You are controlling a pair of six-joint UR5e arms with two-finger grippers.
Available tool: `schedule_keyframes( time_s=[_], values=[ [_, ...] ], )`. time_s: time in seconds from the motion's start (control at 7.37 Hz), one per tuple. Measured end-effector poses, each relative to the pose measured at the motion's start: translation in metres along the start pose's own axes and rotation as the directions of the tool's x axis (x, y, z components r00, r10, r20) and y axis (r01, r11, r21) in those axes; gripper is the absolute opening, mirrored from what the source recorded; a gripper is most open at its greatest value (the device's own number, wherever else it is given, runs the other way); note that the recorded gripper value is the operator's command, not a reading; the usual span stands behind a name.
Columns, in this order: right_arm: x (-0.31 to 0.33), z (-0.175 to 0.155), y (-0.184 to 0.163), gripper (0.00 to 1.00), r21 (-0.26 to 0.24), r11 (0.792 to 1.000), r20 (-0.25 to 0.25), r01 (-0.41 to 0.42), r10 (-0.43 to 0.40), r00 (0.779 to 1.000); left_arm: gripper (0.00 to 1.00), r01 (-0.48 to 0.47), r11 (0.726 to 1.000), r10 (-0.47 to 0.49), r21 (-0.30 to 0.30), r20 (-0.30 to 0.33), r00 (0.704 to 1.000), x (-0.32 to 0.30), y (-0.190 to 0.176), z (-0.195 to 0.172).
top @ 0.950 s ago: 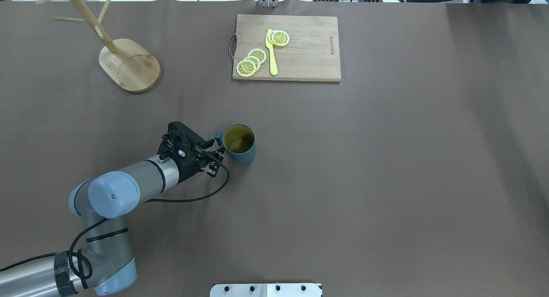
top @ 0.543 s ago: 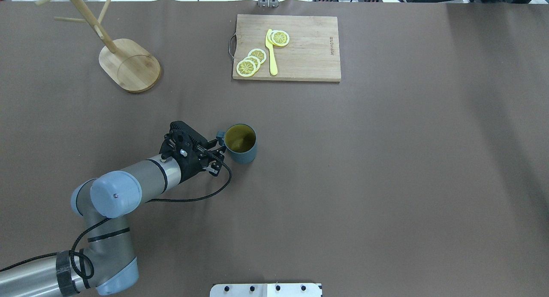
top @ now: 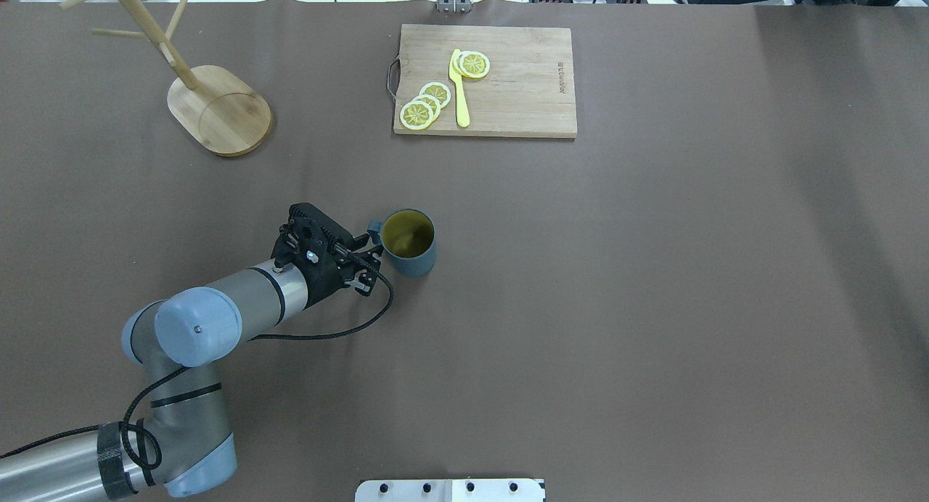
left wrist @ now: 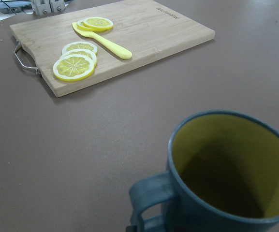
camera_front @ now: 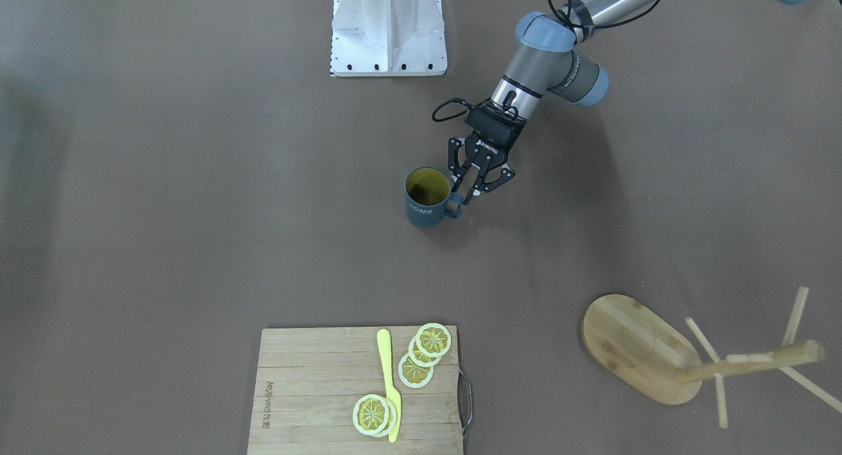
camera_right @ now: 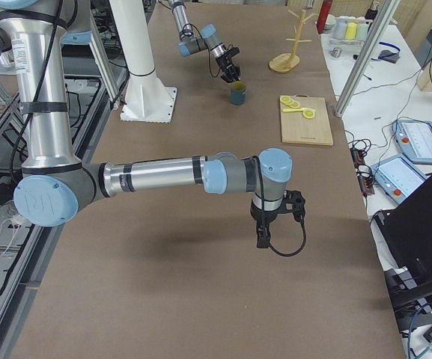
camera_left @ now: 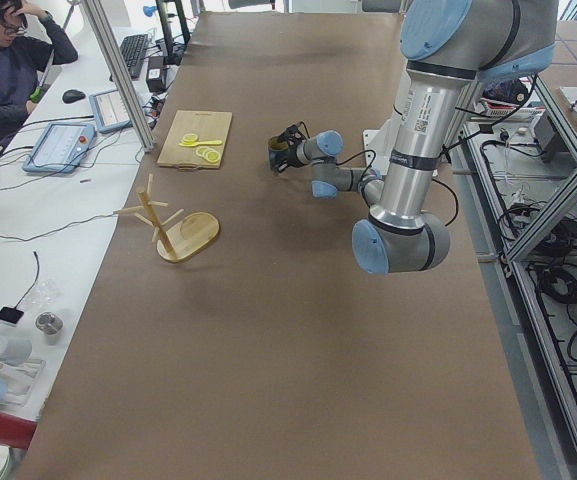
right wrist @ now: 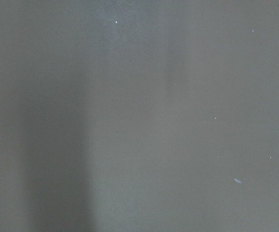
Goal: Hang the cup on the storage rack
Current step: 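Close the left gripper on the teal mug's handle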
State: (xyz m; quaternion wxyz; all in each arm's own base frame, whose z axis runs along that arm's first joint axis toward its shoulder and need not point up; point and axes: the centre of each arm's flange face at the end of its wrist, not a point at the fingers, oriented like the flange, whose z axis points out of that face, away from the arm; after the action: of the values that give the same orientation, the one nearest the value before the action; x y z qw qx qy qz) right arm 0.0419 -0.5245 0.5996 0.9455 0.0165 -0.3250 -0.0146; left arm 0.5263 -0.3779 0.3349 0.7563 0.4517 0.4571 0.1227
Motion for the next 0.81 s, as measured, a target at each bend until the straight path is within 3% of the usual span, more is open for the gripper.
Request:
schedule_keyframes(
  time_s=[0.81],
  values=[
    [-0.0009, -0.0018, -0.0017, 1.00, 0.005, 1.000, 0.000, 0.003, -0.003, 1.000, 0.34, 0.006, 1.000, -0.006, 0.006, 0.012, 1.000, -0.0051, -0.0057, 0.0043]
  ],
)
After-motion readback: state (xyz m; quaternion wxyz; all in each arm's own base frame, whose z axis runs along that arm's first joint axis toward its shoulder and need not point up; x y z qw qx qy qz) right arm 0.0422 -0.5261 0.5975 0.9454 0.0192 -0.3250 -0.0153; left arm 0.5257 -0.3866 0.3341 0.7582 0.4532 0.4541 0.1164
